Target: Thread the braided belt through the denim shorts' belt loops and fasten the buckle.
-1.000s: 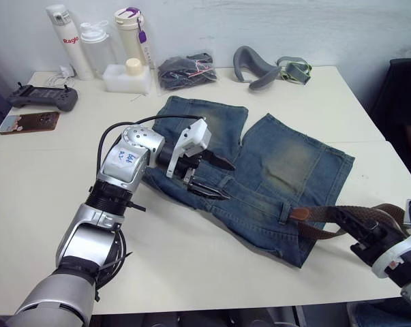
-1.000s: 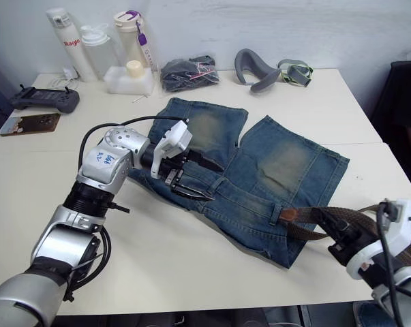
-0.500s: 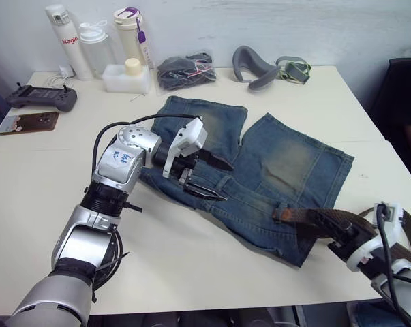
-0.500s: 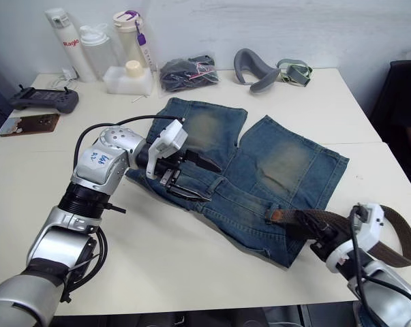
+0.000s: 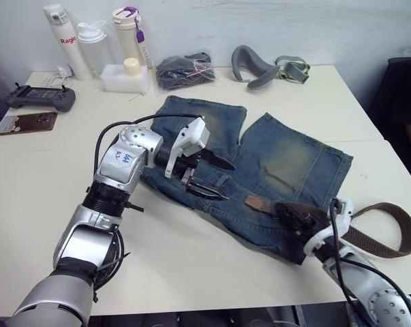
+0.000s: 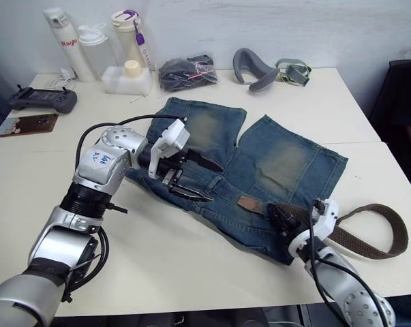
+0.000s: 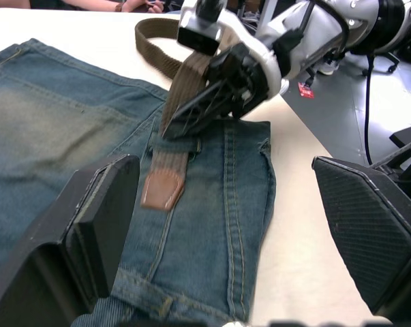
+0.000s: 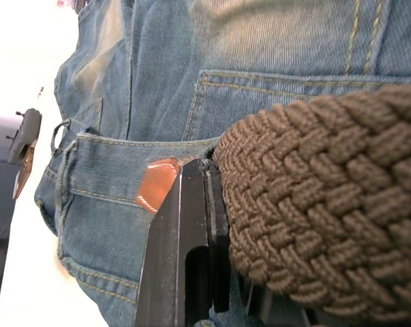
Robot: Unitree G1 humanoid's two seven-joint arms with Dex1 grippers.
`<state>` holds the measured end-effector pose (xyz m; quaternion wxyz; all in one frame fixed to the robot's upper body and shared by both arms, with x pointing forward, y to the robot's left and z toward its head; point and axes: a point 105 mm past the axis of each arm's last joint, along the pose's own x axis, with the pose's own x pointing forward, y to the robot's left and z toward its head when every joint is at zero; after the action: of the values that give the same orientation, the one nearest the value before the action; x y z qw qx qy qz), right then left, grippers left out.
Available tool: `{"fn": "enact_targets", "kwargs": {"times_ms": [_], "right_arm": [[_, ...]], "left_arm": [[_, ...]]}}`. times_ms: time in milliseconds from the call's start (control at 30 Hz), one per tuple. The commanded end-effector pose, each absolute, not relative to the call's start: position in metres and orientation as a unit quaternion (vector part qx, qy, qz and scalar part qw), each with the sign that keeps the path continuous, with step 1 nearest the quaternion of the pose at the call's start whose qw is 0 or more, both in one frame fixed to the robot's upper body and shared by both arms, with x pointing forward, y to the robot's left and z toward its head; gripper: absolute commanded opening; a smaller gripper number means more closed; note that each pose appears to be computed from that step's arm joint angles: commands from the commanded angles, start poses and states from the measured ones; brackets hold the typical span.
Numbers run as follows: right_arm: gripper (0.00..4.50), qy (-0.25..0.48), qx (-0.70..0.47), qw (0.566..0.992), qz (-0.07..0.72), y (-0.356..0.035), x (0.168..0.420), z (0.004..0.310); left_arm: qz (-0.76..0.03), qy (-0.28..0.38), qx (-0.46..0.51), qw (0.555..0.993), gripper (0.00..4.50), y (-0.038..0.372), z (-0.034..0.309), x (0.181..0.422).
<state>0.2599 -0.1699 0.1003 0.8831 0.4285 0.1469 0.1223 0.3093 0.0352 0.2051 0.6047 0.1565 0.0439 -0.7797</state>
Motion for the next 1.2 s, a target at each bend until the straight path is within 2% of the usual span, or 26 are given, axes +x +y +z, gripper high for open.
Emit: {"fn": "enact_targets", "kwargs": {"times_ms": [33,167,267,300,500,567,700,900,1000,1067,1200], "right_arm": [[1.04,0.129,0.446,0.874,0.146,-0.16,0.263,0.11],[3.0,0.123,0.437,0.88,0.138,-0.163,0.258,0.115],[4.24,0.12,0.436,0.882,0.135,-0.17,0.241,0.124],[4.46,0.119,0.436,0.882,0.135,-0.172,0.234,0.127],[4.46,0.161,0.393,0.894,0.142,-0.174,0.196,0.125],[4.46,0.169,0.384,0.896,0.147,-0.171,0.193,0.126],[4.46,0.194,0.294,0.913,0.207,-0.149,0.185,0.141],[4.46,0.205,0.236,0.911,0.269,-0.122,0.174,0.155],[4.46,0.192,0.148,0.931,0.272,-0.127,0.177,0.155],[4.46,0.179,0.035,0.954,0.237,-0.147,0.186,0.154],[4.46,0.176,-0.066,0.956,0.226,-0.161,0.189,0.152]], "left_arm": [[-0.792,0.015,0.202,0.577,4.5,0.022,0.21,0.304],[-0.783,-0.005,0.258,0.565,4.5,0.007,0.192,0.31],[-0.763,-0.04,0.325,0.557,4.5,-0.008,0.179,0.318],[-0.759,-0.052,0.342,0.552,4.5,-0.012,0.176,0.32],[-0.753,-0.109,0.38,0.525,4.5,-0.035,0.17,0.321],[-0.752,-0.117,0.383,0.524,4.5,-0.038,0.17,0.322],[-0.744,-0.132,0.397,0.521,4.5,-0.048,0.169,0.326],[-0.746,-0.138,0.406,0.51,4.5,-0.051,0.167,0.327],[-0.75,-0.136,0.405,0.506,4.5,-0.05,0.166,0.326],[-0.753,-0.134,0.4,0.505,4.5,-0.049,0.166,0.326],[-0.764,-0.124,0.373,0.512,4.5,-0.05,0.168,0.324]]}}
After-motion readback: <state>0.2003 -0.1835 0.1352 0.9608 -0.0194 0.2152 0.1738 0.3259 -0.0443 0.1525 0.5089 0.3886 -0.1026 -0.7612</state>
